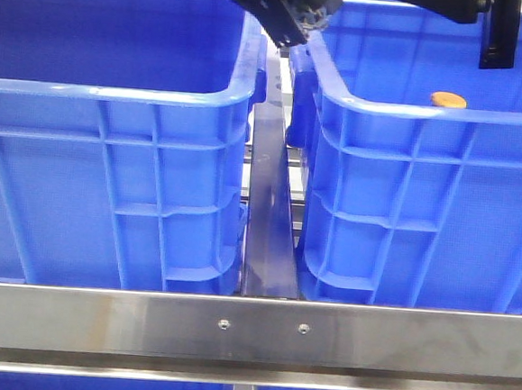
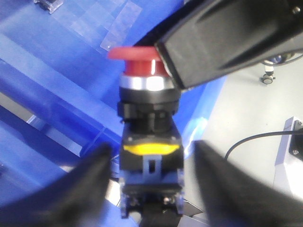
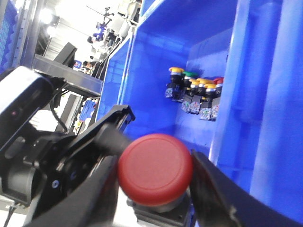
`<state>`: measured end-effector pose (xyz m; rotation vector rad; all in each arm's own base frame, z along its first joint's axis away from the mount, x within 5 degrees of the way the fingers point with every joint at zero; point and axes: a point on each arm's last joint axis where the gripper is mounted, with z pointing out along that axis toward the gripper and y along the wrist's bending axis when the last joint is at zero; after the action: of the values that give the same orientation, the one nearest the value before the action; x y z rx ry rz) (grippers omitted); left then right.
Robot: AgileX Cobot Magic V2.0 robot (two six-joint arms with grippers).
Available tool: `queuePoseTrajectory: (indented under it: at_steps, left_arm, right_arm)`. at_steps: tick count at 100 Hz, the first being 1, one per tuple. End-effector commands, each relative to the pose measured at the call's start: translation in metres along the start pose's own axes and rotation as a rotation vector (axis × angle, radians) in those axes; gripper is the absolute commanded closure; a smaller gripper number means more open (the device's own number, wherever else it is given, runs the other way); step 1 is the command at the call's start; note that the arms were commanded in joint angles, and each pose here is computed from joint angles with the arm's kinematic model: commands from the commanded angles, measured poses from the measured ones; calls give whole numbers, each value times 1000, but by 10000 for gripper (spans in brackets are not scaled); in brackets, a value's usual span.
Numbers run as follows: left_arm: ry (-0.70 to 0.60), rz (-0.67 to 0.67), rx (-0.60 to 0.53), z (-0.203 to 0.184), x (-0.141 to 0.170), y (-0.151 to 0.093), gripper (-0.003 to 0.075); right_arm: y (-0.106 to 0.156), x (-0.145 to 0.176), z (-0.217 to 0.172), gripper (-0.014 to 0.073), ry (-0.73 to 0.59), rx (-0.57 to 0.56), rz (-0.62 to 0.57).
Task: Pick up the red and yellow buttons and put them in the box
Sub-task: 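Carry the red button to the crate gap and grasp its cap with the right gripper, then release the left gripper and move the red button into the crate with the right gripper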
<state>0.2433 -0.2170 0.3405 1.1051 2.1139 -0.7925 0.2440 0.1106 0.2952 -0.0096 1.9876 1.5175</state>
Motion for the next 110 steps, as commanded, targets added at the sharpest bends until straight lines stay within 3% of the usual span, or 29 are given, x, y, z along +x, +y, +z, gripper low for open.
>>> queuePoseTrajectory:
  at_steps: [1,10,34,60,71,90,110]
  left_arm:
    - [-97,0,13,-17,-15,-11,122]
    - [-97,0,13,-17,-15,-11,59]
    - [-130,18,7,-31,-18,-18,60]
    - [-147,38,-4,-40,-19,-22,60]
    - [-151,27,2,-40,-19,-22,60]
    - [-151,27,2,-40,-19,-22,60]
    - [-156,21,8,-40,-20,-23,60]
  right_arm:
    - [22,-7,-3,314,-33,-114,-20]
    - [22,-7,-3,314,-30,-120,-21]
    - [16,-18,-14,314,-94,-102,-6]
    - [-3,-50,-59,314,-254,-49,-13]
    - [-8,-72,-82,314,-328,61,-82]
    - [-10,-104,-108,314,-368,425,-359]
    - [-19,-122,-125,314,-470,698,-514]
